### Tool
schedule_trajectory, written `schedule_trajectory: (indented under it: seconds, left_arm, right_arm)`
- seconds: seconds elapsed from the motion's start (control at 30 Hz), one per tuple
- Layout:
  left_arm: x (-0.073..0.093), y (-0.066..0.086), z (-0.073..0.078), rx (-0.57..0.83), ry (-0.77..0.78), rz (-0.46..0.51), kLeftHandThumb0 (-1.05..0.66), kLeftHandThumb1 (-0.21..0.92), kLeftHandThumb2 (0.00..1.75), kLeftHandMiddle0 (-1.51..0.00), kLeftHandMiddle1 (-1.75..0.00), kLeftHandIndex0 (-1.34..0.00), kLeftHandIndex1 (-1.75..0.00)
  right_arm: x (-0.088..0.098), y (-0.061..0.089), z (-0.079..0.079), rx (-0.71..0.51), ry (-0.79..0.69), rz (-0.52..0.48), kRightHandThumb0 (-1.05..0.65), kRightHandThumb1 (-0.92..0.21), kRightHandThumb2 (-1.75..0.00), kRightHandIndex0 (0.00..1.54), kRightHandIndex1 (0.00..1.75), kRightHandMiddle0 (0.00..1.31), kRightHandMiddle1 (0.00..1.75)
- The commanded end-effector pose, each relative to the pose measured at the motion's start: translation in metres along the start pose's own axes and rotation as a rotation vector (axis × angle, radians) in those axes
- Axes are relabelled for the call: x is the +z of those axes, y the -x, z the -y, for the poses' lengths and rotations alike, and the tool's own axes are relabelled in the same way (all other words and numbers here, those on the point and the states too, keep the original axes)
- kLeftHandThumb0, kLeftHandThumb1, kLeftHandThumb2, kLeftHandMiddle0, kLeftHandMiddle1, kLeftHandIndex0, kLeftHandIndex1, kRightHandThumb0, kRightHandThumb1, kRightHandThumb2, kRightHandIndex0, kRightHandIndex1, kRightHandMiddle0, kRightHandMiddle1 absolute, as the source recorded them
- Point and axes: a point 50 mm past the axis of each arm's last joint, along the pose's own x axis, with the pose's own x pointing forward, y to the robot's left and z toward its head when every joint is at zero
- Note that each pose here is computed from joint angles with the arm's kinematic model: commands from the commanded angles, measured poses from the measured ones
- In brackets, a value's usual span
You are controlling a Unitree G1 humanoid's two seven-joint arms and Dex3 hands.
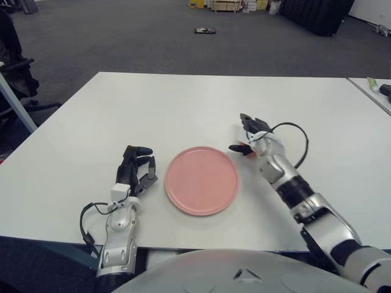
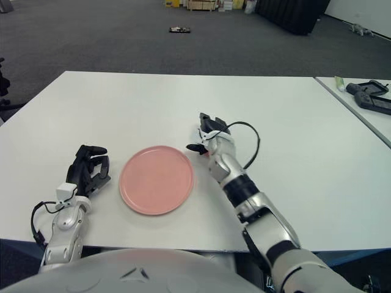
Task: Put the apple into the plate.
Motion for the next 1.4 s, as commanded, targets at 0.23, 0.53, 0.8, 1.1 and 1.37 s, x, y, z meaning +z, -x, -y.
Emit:
schedule_trajectory:
  seconds: [0.23,0.53,0.8,1.1,1.37]
  left_arm:
    - [0.003,-0.002,-0.001,0.011,0.005,0.014,-0.38,0.7,0.84,-0.6,-1.43,-0.33,-1.75]
    - [0.004,-0.002,-0.001,0.013,0.006,0.02,-0.38,0.69,0.84,-0.6,-1.42,-0.33,-1.75]
    - [0.004,-0.002,-0.002,0.012,0.015,0.015,-0.38,0.7,0.84,-0.6,-1.43,-0.33,-1.75]
    - [0.005,-0.001,-0.003,0.016,0.016,0.012,-0.38,0.7,0.84,-0.6,-1.44,-0.33,-1.75]
    - [0.005,-0.001,-0.003,0.023,0.007,0.016,-0.38,0.71,0.82,-0.6,-1.43,-0.32,-1.75]
  right_arm:
    - [-0.026,0.019,-0.015,0.07,0.039,-0.096,-0.83,-0.44,-0.8,0.0,0.0,0.0,0.0]
    - [-0.039,0.029,-0.018,0.04,0.016,-0.147,-0.85,-0.44,-0.78,0.0,0.0,0.0,0.0]
    - [-0.047,0.033,-0.017,0.03,0.004,-0.182,-0.86,-0.45,-0.77,0.0,0.0,0.0,0.0]
    - [-0.057,0.031,-0.021,0.03,-0.024,-0.237,-0.83,-0.45,-0.77,0.0,0.0,0.0,0.0]
    - [-0.062,0.024,-0.027,0.031,-0.043,-0.265,-0.77,-0.44,-0.82,0.0,0.0,0.0,0.0]
